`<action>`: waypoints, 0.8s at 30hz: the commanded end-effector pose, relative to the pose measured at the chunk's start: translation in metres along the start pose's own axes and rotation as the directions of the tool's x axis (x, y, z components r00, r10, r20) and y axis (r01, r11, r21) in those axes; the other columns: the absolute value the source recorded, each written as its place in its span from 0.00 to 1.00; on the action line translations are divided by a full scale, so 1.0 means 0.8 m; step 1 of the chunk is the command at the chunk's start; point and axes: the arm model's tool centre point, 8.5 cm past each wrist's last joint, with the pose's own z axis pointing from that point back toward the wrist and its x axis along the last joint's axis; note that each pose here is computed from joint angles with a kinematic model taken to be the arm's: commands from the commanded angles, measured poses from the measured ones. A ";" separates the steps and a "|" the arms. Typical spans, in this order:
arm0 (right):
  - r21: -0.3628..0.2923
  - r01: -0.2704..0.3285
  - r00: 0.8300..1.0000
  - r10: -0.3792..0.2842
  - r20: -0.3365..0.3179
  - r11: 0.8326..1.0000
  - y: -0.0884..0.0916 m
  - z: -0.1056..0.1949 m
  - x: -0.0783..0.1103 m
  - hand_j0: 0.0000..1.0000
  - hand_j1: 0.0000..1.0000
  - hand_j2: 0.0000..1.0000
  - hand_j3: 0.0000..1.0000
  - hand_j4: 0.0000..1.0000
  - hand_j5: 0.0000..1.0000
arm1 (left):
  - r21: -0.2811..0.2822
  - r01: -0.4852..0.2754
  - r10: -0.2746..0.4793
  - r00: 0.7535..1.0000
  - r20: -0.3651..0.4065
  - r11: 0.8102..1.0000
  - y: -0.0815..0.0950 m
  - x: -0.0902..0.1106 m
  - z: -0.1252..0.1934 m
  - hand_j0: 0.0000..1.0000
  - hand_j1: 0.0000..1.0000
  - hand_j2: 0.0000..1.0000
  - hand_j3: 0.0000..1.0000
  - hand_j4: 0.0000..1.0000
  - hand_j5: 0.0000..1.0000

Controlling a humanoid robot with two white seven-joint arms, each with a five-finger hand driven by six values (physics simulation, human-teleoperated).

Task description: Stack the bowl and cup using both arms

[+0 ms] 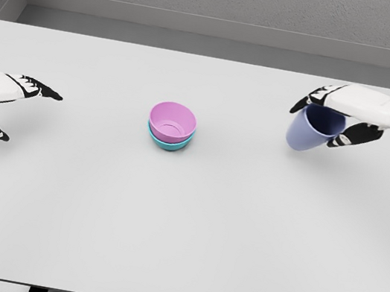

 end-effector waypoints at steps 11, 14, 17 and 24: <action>-0.032 -0.033 0.997 0.035 0.074 0.999 -0.017 -0.019 0.031 0.75 0.75 0.75 0.75 0.75 0.75 | 0.005 -0.008 0.008 1.000 -0.002 1.000 0.001 -0.001 0.001 1.00 1.00 1.00 1.00 1.00 1.00; -0.041 -0.037 0.995 0.041 0.092 0.998 -0.022 -0.027 0.037 0.75 0.75 0.75 0.75 0.75 0.75 | 0.005 -0.008 0.008 1.000 -0.002 1.000 0.001 -0.001 0.001 1.00 1.00 1.00 1.00 1.00 1.00; -0.043 -0.044 0.993 0.048 0.104 0.998 -0.023 -0.029 0.042 0.75 0.75 0.75 0.75 0.75 0.75 | 0.005 -0.008 0.008 1.000 -0.002 1.000 0.001 -0.001 0.001 1.00 1.00 1.00 1.00 1.00 1.00; -0.065 -0.061 0.989 0.069 0.133 0.996 -0.036 -0.037 0.056 0.75 0.75 0.75 0.75 0.75 0.75 | 0.005 -0.008 0.008 1.000 -0.002 1.000 0.001 -0.001 0.001 1.00 1.00 1.00 1.00 1.00 1.00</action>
